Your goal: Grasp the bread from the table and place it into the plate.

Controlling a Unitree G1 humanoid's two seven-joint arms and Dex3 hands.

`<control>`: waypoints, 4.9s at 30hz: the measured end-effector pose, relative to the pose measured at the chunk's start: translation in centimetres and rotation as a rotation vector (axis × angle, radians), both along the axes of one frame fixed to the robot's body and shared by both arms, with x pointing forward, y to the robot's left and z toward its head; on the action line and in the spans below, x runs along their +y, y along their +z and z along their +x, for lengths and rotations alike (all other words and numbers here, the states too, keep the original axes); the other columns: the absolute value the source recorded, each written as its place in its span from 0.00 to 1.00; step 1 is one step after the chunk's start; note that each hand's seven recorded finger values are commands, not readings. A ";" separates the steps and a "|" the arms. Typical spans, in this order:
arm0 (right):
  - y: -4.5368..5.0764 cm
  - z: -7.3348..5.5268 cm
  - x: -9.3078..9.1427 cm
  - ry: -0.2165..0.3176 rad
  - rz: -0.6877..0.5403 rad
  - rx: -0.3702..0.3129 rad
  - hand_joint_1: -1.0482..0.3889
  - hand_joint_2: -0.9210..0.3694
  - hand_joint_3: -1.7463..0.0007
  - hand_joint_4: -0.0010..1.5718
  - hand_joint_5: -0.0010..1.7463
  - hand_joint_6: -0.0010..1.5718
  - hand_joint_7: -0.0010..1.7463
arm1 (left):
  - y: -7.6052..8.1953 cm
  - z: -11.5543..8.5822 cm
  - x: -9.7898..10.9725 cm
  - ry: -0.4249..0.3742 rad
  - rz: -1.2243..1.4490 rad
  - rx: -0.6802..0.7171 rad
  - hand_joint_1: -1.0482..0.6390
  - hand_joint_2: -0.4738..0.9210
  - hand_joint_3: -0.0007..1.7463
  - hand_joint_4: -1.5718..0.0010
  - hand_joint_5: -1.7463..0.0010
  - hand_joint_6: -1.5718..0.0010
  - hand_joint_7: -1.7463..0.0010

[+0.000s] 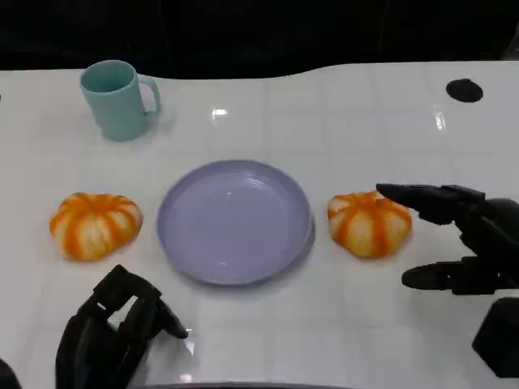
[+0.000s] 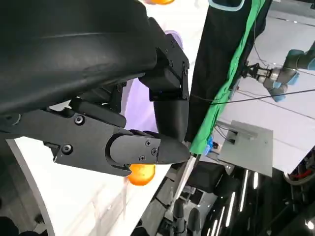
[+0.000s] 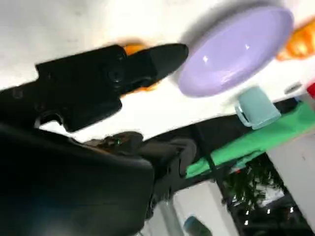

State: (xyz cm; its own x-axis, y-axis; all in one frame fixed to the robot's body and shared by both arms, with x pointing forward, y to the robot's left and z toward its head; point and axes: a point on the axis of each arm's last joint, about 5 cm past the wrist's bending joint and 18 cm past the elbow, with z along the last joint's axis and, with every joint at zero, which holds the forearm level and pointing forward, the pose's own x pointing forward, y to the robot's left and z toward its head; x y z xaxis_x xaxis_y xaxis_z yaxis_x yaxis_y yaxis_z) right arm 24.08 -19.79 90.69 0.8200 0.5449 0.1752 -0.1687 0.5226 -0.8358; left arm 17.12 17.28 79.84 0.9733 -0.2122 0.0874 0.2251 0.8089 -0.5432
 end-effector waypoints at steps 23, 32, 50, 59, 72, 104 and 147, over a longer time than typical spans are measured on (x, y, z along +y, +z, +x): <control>-2.22 4.6 4.3 -0.036 -0.447 -0.067 0.33 0.06 1.00 0.16 0.01 0.17 0.00 | 0.0 -0.1 0.0 0.000 -0.003 0.003 0.30 1.00 0.14 0.61 0.00 0.68 0.14; -3.24 5.6 6.1 -0.060 -0.523 -0.020 0.32 0.05 1.00 0.16 0.01 0.16 0.00 | -0.1 -0.3 0.1 0.004 -0.002 0.004 0.31 1.00 0.14 0.61 0.00 0.67 0.15; -4.24 5.7 7.9 -0.130 -0.543 0.046 0.54 0.00 0.96 0.52 0.48 0.63 0.02 | 0.0 -0.9 0.0 0.011 -0.004 -0.005 0.31 1.00 0.15 0.62 0.00 0.67 0.17; -4.95 5.1 7.7 -0.156 -0.444 -0.043 0.55 0.00 0.77 0.31 1.00 0.29 0.88 | 0.0 -1.1 0.0 0.006 -0.004 0.003 0.31 1.00 0.15 0.61 0.00 0.66 0.16; -5.18 4.9 7.6 -0.191 -0.346 -0.051 0.59 0.00 0.87 0.36 1.00 0.29 0.94 | 0.1 -0.8 0.0 0.001 -0.002 -0.002 0.30 1.00 0.16 0.61 0.00 0.66 0.16; 0.43 6.0 17.3 0.105 -0.022 -0.275 0.64 0.06 0.78 0.53 1.00 0.40 0.99 | -0.1 -1.2 -0.1 0.005 -0.011 0.011 0.31 1.00 0.14 0.61 0.00 0.68 0.14; 0.43 5.8 19.7 0.160 -0.415 0.036 0.10 0.00 0.72 0.01 0.00 0.05 0.00 | -0.1 -1.4 -0.3 0.005 0.002 -0.003 0.32 1.00 0.16 0.62 0.00 0.68 0.16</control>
State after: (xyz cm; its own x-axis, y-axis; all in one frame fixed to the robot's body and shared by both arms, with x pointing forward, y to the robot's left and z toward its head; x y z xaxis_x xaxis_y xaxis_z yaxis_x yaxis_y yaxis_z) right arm 29.85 -0.08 91.12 0.7209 0.6838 -0.1125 -0.2534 0.1091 -0.9612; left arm 15.75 16.96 79.75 0.9741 -0.2076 0.0896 0.2226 0.8109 -0.5412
